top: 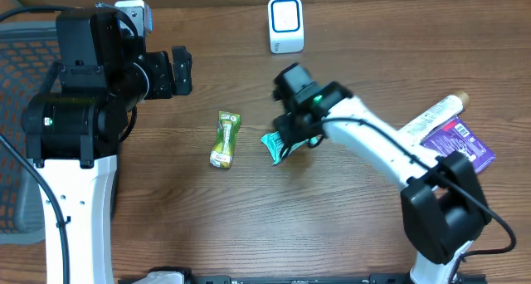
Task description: Scan the item barcode
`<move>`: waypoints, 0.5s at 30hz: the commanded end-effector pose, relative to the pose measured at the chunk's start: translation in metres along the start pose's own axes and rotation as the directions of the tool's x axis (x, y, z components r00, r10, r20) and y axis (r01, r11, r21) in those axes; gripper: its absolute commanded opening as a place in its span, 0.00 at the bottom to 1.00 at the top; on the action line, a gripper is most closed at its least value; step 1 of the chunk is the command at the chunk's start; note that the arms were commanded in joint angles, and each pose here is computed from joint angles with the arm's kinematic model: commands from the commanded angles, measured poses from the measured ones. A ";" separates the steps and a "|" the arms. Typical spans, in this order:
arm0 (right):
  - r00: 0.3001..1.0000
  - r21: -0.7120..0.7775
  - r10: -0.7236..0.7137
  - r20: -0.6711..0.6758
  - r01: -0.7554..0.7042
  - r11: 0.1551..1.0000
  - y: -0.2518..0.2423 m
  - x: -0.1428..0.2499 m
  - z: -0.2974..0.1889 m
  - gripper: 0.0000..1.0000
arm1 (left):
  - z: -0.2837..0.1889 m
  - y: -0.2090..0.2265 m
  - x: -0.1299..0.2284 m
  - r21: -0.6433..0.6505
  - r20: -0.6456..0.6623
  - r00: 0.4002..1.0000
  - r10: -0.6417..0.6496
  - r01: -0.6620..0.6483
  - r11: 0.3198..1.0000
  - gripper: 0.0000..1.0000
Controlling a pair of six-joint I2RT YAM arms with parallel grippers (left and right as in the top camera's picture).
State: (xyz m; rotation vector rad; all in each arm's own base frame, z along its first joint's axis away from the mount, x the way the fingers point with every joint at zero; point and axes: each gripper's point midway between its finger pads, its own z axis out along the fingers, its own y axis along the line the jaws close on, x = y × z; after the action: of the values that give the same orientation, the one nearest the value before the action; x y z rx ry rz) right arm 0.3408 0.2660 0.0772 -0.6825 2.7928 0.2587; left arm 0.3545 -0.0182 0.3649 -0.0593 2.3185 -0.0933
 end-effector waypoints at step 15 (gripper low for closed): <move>0.937 0.386 -0.333 -0.105 0.347 0.855 0.012 0.016 0.074 0.47 | -0.001 0.002 -0.002 -0.008 0.006 1.000 0.010 -0.010 1.000 1.00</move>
State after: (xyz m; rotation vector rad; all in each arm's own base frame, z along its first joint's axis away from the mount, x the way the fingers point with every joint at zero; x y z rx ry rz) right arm 0.3290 0.3004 0.0174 -1.0477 2.5887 -0.2414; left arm 0.3545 -0.0182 0.3648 -0.0593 2.3188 -0.0933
